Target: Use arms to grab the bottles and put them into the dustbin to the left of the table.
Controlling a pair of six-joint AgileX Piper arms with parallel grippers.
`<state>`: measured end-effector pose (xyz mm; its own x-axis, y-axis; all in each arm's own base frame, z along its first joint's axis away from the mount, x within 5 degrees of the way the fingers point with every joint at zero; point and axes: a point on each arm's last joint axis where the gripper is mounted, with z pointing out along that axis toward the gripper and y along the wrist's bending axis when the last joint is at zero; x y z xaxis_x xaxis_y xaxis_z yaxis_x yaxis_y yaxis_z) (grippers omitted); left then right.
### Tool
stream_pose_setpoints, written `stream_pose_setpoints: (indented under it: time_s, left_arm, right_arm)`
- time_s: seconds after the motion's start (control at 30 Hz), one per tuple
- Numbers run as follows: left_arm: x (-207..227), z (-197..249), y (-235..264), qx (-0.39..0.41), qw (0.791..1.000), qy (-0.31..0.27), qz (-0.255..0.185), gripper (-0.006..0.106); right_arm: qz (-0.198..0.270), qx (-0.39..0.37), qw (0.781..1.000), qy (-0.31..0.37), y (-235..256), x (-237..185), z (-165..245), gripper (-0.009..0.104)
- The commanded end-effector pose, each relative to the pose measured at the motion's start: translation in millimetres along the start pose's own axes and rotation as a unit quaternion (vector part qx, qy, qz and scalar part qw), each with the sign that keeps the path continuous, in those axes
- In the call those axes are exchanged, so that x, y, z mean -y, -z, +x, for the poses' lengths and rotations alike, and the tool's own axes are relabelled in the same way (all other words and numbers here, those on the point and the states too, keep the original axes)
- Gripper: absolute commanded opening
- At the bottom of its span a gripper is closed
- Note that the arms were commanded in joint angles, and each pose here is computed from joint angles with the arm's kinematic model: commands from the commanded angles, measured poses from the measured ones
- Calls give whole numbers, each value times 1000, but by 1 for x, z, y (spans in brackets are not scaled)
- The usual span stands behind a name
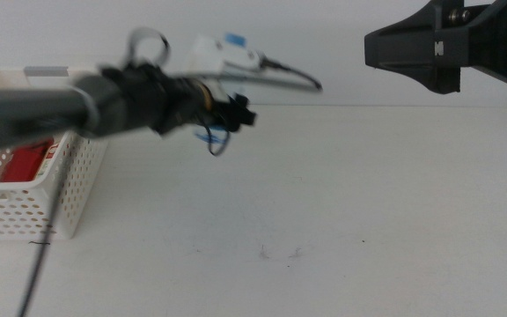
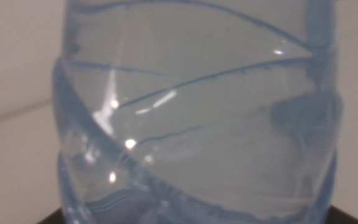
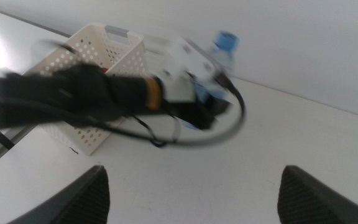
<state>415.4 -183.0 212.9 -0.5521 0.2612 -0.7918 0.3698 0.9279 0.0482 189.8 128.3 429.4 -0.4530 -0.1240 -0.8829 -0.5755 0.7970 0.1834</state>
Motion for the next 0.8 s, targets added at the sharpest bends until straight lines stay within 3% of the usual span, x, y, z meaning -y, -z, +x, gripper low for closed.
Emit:
stream_pose_setpoints:
  time_s: [0.0,0.17,0.27,0.5,0.77]
  left_arm:
    - [-4,-17,41,-36,999,23,-25,-2]
    - [-36,-31,108,-104,994,11,-40,-2]
    - [-71,-34,138,-148,988,32,-42,-2]
    - [-168,-21,173,-211,968,78,-108,-2]
    - [-224,11,151,-205,966,144,-58,-2]
  right_arm:
    - [1,5,1000,3,1,0,-1,86]
    - [1,5,1000,3,1,0,-1,86]
    - [1,5,1000,3,1,0,-1,86]
    - [1,5,1000,3,1,0,-1,86]
    - [1,5,1000,3,1,0,-1,86]
